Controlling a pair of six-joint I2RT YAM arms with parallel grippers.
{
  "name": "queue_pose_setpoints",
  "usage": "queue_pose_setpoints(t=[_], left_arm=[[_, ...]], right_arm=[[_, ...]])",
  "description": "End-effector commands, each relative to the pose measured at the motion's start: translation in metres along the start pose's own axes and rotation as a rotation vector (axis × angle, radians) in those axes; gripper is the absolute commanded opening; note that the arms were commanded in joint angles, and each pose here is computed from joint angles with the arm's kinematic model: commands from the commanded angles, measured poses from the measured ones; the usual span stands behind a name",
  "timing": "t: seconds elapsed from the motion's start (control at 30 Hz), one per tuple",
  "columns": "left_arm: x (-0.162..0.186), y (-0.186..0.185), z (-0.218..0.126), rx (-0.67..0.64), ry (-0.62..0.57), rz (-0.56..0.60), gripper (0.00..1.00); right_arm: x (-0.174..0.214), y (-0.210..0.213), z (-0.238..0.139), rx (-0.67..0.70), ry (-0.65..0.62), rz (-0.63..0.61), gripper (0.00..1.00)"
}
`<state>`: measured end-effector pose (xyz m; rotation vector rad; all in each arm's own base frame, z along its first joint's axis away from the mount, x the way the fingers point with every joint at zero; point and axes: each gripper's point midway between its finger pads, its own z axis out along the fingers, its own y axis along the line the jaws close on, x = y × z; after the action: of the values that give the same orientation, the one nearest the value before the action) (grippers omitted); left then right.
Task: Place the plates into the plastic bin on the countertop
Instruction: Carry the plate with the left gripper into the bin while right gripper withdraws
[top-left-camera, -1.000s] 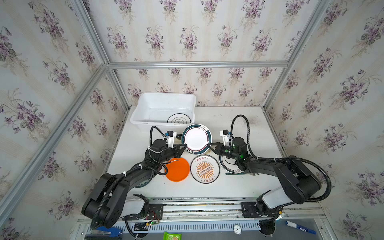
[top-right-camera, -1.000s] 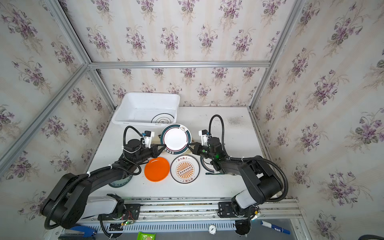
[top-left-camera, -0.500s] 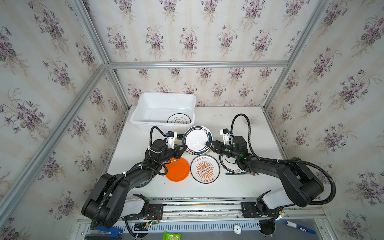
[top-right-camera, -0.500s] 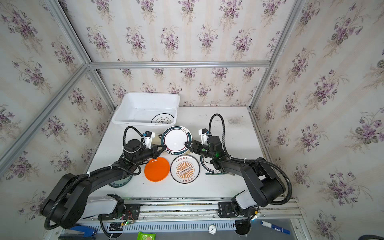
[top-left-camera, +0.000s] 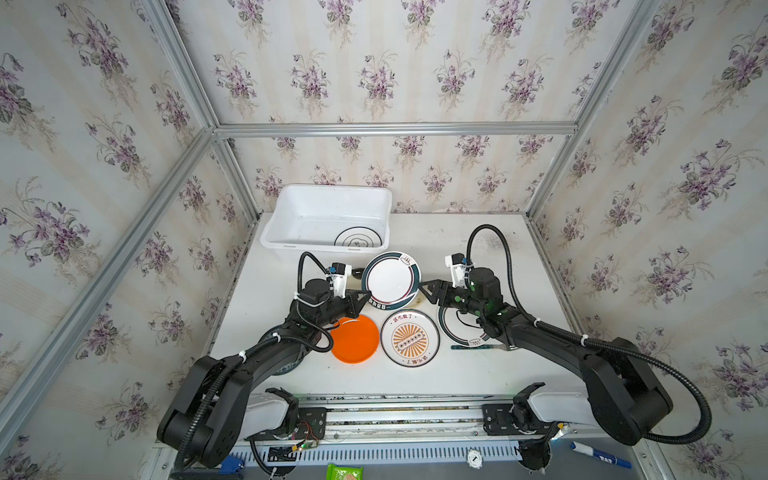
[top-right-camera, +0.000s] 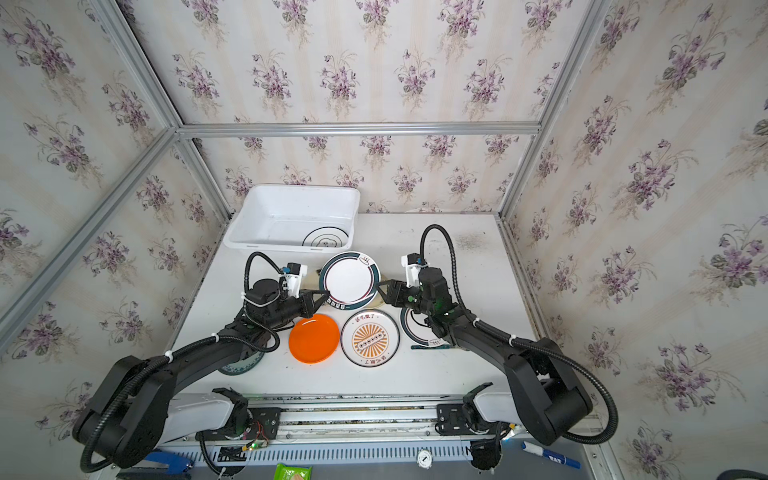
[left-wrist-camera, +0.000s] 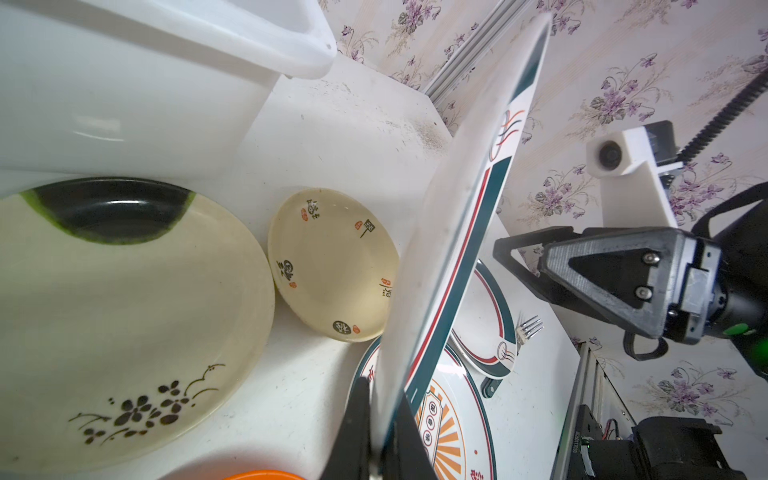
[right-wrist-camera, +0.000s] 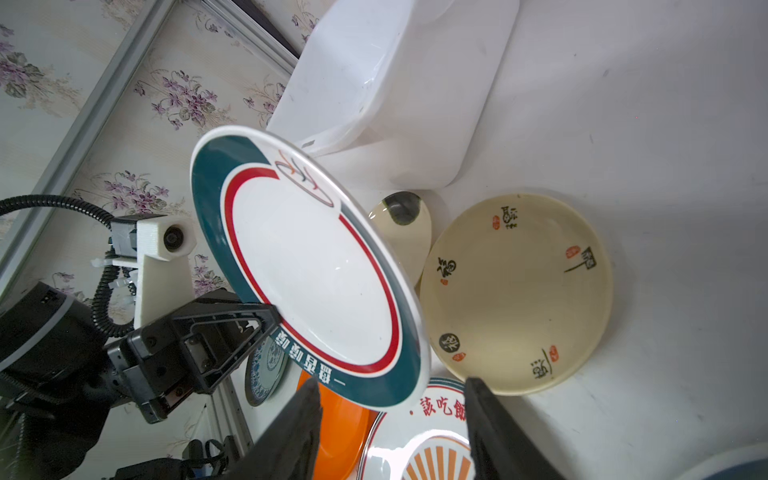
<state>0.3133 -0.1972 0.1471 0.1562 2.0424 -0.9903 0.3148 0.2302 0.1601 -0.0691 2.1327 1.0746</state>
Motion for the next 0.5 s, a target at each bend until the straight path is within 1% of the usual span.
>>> queue_pose_setpoints(t=[0.0, 0.1, 0.3, 0.47], left_arm=[[-0.027, -0.005, -0.008, -0.019, -0.095, 0.004, 0.0], [-0.049, -0.009, -0.013, -0.043, -0.144, 0.01, 0.0], [-0.086, -0.006, -0.024, -0.148, -0.215, 0.016, 0.0], [-0.122, 0.007, -0.04, -0.258, -0.3, -0.009, 0.0]], right_arm=[[-0.005, -0.005, -0.009, 0.065, -0.014, -0.073, 0.58], [-0.005, -0.009, -0.018, 0.101, -0.04, -0.098, 0.6], [-0.008, -0.014, -0.034, 0.159, -0.064, -0.15, 0.61], [-0.011, -0.018, -0.046, 0.214, -0.075, -0.2, 0.62]])
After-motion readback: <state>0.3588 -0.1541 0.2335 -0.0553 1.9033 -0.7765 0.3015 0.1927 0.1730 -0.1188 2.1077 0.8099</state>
